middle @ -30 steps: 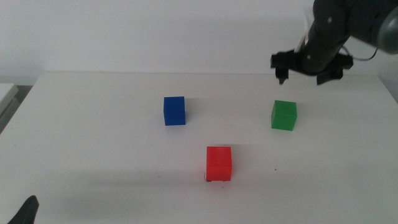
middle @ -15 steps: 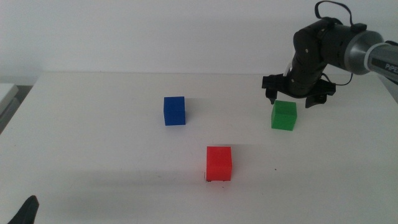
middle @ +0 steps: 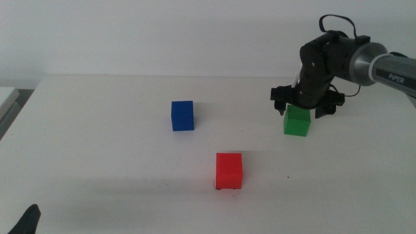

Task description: Stack red cubes first, then green, then blue cubes in a specific spot.

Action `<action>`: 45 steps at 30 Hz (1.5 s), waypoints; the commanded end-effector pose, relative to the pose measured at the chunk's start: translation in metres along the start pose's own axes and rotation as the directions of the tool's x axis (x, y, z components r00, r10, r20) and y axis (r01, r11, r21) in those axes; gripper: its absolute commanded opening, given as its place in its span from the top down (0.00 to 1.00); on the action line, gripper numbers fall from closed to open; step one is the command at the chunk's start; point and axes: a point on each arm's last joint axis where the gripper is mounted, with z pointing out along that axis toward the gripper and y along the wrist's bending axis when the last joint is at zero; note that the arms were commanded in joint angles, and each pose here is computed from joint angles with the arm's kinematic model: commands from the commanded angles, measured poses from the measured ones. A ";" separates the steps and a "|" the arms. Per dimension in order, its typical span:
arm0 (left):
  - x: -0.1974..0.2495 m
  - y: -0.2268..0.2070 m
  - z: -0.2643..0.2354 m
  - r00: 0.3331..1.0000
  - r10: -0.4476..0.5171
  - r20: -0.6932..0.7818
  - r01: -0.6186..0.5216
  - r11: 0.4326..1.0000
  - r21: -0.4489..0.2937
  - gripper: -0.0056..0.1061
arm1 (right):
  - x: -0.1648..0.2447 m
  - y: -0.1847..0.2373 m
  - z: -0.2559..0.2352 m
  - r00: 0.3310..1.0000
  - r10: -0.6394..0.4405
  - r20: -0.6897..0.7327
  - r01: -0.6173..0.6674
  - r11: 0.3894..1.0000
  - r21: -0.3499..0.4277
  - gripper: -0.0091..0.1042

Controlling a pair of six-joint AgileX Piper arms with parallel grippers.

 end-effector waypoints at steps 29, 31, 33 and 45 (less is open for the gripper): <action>-0.002 0.000 0.000 1.000 -0.004 0.018 0.004 1.000 0.001 0.11 | 0.005 0.002 0.023 1.000 -0.016 -0.014 0.016 1.000 0.013 0.54; -0.002 0.000 0.000 1.000 -0.004 0.018 0.004 1.000 0.001 0.11 | 0.005 0.002 0.023 1.000 -0.016 -0.014 0.016 1.000 0.013 0.64; -0.002 0.000 0.000 1.000 -0.004 0.018 0.004 1.000 0.001 0.11 | 0.005 0.002 0.021 1.000 -0.006 -0.021 0.007 1.000 0.008 0.76; -0.002 0.000 0.000 1.000 -0.004 0.018 0.004 1.000 0.001 0.11 | 0.029 0.045 -0.106 0.991 -0.126 0.043 0.127 0.991 -0.033 0.77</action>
